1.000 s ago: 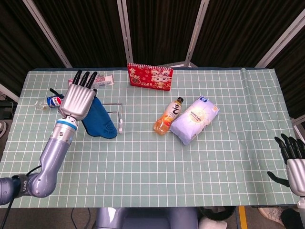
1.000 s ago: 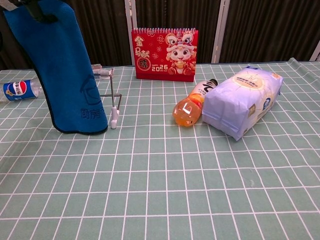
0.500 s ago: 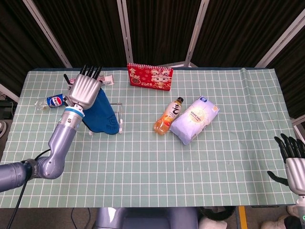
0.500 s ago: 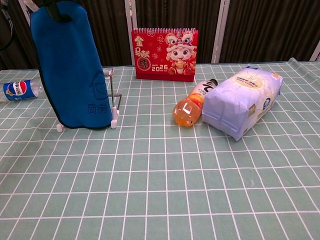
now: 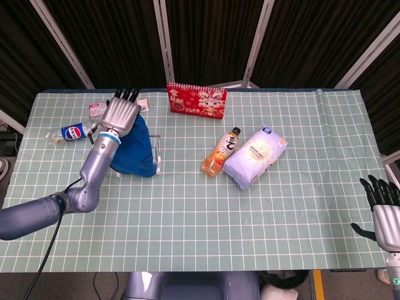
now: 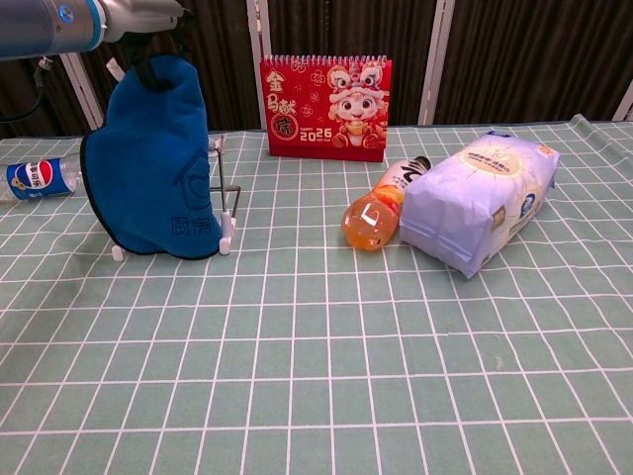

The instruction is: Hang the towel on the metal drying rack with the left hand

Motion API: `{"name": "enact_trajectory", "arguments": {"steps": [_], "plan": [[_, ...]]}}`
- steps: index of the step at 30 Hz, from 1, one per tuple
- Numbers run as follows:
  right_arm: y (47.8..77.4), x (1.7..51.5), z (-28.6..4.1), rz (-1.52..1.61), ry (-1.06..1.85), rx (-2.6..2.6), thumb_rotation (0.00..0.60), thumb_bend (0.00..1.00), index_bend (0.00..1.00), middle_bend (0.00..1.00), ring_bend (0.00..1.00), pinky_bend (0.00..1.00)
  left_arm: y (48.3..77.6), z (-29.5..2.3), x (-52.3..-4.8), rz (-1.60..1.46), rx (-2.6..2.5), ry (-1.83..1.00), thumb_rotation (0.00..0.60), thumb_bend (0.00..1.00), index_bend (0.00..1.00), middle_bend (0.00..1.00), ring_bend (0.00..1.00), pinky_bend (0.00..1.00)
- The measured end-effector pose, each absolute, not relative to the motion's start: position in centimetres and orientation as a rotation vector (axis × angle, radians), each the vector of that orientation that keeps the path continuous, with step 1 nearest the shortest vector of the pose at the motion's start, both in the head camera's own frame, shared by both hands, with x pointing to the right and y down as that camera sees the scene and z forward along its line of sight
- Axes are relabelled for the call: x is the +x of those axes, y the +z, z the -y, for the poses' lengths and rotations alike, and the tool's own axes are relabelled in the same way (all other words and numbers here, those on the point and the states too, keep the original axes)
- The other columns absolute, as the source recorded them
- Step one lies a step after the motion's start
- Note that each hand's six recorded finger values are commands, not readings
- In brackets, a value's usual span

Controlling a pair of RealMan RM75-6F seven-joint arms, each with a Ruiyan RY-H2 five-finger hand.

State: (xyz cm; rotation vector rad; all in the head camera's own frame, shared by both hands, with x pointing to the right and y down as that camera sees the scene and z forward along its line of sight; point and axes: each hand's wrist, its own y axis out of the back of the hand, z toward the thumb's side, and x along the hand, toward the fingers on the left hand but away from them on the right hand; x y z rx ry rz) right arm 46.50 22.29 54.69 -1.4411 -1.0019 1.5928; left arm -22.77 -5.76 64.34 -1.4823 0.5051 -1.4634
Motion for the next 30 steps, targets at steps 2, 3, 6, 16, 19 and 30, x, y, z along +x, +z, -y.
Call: {"name": "enact_trajectory", "arguments": {"steps": [2,3,6,16,19,30], "plan": [[54.8,46.6,-22.3,1.003,1.600,-1.437,0.600,0.00,0.07,0.00,0.00,0.00,65.1,5.9,-22.8,-0.508,-1.497,-1.475,0.600,0.48,0.85,0.00,0.00,0.00],[54.8,46.6,-22.3,1.003,1.602,-1.435,0.600,0.00,0.07,0.00,0.00,0.00,65.7,5.9,-22.8,-0.509,-1.508,-1.483,0.600,0.48,0.80,0.00,0.00,0.00],[54.9,46.7,-22.3,1.005,1.610,-1.432,0.600,0.00,0.07,0.00,0.00,0.00,67.1,5.8,-22.6,-0.510,-1.542,-1.501,0.600,0.47,0.43,0.00,0.00,0.00],[54.8,46.9,-22.3,1.012,1.613,-1.428,0.600,0.00,0.07,0.00,0.00,0.00,68.4,5.3,-21.4,-0.570,-1.612,-1.479,0.600,0.12,0.00,0.00,0.00,0.00],[54.7,46.9,-22.3,1.015,1.607,-1.431,0.600,0.00,0.08,0.00,0.00,0.00,68.2,5.2,-21.4,-0.586,-1.615,-1.474,0.600,0.11,0.00,0.00,0.00,0.00],[54.2,46.5,-22.6,1.017,1.573,-1.450,0.600,0.00,0.08,0.00,0.00,0.00,64.7,4.2,-23.7,-0.678,-1.643,-1.390,0.600,0.11,0.00,0.00,0.00,0.00]]}}
